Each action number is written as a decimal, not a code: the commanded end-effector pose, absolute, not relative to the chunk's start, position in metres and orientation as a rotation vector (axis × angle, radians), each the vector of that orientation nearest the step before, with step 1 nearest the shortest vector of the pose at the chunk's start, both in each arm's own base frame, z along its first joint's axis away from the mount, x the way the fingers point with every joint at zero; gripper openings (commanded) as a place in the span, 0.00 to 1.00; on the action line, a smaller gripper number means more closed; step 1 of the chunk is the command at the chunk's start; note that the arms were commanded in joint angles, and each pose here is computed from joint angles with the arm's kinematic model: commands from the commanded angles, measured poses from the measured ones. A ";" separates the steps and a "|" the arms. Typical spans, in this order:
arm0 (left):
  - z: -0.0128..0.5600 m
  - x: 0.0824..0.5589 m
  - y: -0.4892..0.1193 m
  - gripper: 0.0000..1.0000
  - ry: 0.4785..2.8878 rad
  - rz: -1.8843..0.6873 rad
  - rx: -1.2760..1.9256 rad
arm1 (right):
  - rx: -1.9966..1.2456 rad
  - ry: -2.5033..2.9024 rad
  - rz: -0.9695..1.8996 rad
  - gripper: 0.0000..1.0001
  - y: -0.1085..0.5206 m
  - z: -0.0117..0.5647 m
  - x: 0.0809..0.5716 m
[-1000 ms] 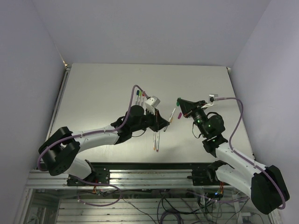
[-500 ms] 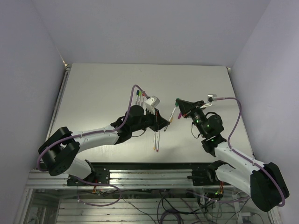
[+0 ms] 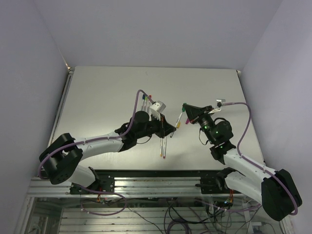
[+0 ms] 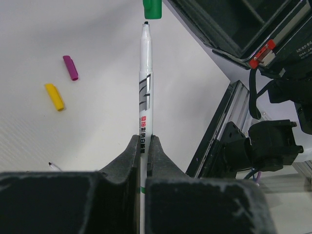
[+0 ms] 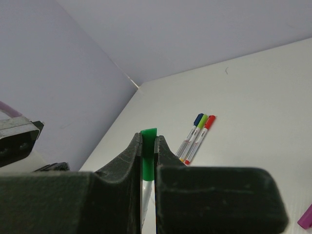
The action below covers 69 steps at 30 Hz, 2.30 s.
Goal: Insert the pens into the pen caps
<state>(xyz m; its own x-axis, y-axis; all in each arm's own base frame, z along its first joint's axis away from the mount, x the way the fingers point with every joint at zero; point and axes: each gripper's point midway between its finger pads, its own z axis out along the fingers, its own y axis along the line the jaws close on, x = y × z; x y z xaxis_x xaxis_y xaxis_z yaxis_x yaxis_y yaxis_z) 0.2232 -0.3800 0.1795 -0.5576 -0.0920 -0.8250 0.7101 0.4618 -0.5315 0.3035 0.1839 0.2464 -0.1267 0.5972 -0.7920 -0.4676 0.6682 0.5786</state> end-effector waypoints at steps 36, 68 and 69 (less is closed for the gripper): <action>0.209 0.228 -0.378 0.07 1.757 -1.223 0.461 | 0.107 1.356 0.950 0.00 0.196 0.257 0.295; 0.259 0.255 -0.361 0.07 1.535 -1.176 0.263 | -0.080 1.571 1.116 0.00 0.247 0.200 0.269; 0.261 0.257 -0.360 0.07 1.529 -1.166 0.261 | -0.087 1.581 1.115 0.00 0.248 0.197 0.268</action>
<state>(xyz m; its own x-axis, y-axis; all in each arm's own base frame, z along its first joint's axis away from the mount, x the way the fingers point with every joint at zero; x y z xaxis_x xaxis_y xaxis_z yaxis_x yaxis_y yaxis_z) 0.2310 -0.3645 0.1870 -0.5183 -0.2153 -0.8277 0.6668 0.5043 -0.5487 0.2871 0.2291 0.2336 -0.2264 0.6008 -0.7667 -0.5700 0.5566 0.6045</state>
